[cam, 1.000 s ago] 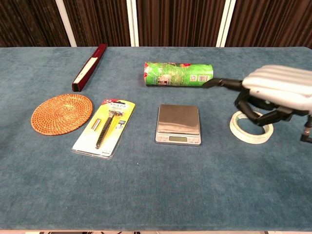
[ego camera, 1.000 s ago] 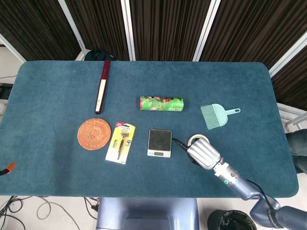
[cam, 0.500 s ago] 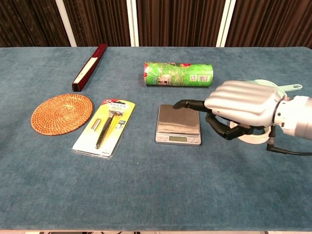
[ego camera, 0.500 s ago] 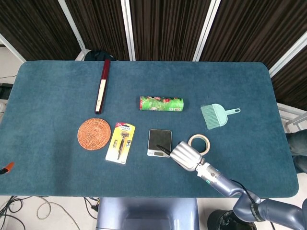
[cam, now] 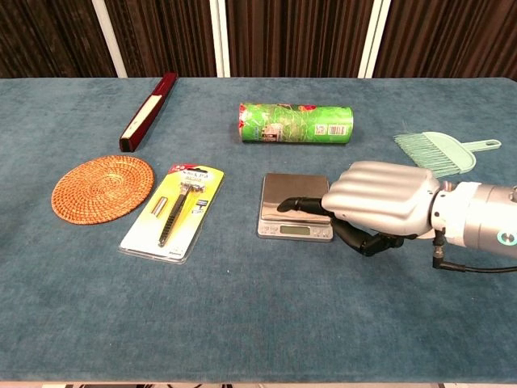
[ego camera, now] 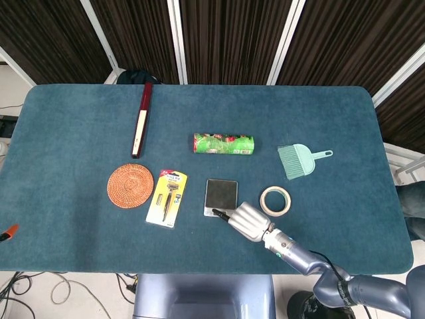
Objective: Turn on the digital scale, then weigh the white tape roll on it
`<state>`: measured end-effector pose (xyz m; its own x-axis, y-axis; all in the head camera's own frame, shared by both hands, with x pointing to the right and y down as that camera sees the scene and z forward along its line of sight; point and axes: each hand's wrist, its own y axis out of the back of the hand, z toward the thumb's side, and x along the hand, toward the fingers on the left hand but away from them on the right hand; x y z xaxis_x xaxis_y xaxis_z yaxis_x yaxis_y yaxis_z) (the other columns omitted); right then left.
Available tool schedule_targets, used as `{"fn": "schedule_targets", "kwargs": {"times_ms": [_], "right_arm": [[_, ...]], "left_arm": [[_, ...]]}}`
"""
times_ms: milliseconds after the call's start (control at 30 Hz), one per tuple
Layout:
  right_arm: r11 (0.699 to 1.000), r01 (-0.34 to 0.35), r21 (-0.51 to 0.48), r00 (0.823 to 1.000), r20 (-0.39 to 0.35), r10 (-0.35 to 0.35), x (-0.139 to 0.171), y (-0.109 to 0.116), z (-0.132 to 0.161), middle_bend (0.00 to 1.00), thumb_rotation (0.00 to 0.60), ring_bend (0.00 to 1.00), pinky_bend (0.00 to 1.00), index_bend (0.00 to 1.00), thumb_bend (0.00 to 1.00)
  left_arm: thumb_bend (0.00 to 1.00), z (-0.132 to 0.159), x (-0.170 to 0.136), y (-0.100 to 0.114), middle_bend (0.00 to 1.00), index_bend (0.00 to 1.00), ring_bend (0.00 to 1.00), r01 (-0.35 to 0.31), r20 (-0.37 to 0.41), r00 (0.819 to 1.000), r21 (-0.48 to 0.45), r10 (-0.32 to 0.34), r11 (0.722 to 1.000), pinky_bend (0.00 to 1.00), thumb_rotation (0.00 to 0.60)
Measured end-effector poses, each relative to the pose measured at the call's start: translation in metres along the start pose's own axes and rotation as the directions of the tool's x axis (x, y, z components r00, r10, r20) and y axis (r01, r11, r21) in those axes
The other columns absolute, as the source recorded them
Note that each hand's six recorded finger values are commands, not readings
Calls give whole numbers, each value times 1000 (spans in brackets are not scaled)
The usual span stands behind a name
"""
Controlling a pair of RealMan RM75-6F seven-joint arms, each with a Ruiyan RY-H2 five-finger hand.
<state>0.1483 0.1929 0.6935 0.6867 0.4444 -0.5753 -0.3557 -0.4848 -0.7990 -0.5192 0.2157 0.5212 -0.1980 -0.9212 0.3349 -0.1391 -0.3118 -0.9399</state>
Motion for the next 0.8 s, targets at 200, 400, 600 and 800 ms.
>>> {"fn": "schedule_targets", "kwargs": {"times_ms": [200, 400, 600, 800], "right_arm": [[1000, -5, 3, 1000, -11, 5, -2, -2, 6, 766, 600, 828, 673, 6, 903], [1000, -3, 4, 1000, -10, 3, -6, -2, 10, 766, 600, 828, 673, 6, 904], [1000, -16, 11, 1000, -13, 16, -11, -2, 14, 767, 600, 829, 673, 6, 904], [1000, -28, 10, 1000, 0, 29, -17, 0, 13, 769, 600, 830, 673, 6, 903]], "left_arm": [[0, 1, 0, -1, 0, 0, 0, 2, 4, 1000, 2, -2, 1000, 0, 600], [0, 1, 0, -1, 0, 0, 0, 2, 3, 1000, 2, -2, 1000, 0, 600], [0, 0, 0, 0, 0, 0, 0, 1, 1, 1000, 0, -1, 1000, 0, 600], [0, 0, 0, 0, 0, 0, 0, 2, 3, 1000, -3, -2, 1000, 0, 600]]}}
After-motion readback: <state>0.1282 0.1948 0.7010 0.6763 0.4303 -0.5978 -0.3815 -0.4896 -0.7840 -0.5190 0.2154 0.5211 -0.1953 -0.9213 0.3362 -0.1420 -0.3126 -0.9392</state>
